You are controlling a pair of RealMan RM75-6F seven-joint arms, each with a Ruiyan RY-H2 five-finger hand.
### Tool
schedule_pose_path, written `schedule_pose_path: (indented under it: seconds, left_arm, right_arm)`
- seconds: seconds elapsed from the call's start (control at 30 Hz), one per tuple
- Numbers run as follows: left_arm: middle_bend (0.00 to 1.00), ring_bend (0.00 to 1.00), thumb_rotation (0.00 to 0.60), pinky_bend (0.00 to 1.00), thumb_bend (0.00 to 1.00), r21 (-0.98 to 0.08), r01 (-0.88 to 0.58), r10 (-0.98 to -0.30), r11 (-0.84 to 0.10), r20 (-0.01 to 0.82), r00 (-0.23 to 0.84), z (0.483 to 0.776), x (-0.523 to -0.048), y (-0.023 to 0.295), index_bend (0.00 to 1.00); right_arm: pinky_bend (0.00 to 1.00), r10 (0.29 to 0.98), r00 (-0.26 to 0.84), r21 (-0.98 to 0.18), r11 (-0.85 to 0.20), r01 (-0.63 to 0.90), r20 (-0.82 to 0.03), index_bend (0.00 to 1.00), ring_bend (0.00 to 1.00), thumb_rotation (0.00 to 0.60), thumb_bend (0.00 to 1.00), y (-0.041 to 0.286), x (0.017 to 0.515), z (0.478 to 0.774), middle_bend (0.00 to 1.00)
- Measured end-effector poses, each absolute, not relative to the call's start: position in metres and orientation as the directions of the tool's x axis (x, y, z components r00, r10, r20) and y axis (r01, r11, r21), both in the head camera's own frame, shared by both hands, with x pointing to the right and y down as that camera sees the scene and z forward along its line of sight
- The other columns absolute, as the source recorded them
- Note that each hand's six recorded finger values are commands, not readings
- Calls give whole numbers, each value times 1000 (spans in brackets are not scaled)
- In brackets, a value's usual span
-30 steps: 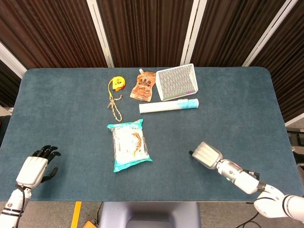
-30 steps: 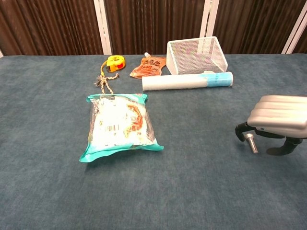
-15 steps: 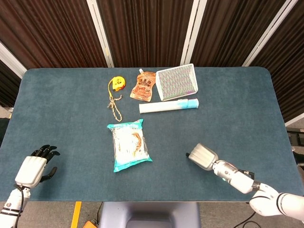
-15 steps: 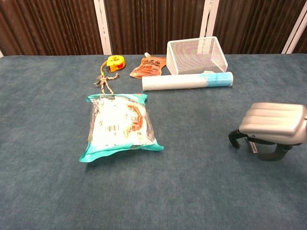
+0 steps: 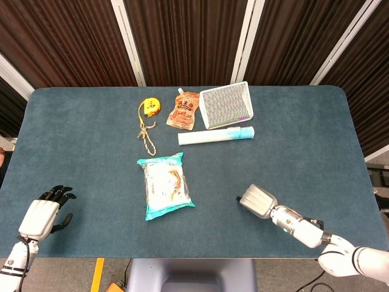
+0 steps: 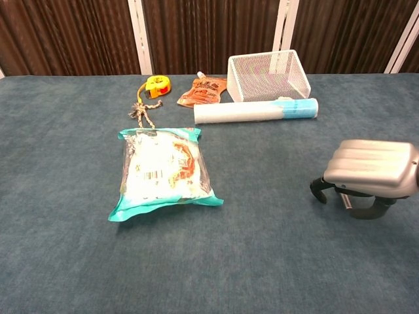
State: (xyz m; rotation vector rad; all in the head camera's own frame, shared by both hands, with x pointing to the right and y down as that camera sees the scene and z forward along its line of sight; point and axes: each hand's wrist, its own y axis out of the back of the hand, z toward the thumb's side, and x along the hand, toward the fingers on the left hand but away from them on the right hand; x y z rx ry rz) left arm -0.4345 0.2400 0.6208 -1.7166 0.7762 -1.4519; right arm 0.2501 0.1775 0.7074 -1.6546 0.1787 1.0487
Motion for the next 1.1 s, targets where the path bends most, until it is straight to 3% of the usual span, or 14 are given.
schedule_pose_path:
  seconds: [0.47, 1.1]
  left_arm:
    - [203, 155, 600, 319, 373, -843, 19, -828, -538, 533, 174, 621, -434, 240, 343]
    - [203, 155, 600, 319, 372, -840, 23, -824, -543, 538, 177, 623, -433, 241, 343]
  right_arm:
    - [1000, 385, 587, -701, -344, -625, -712, 493, 872, 600, 369, 178, 254, 711, 962]
    - [1000, 411, 584, -710, -311, -632, -700, 642, 872, 600, 370, 175, 257, 715, 962]
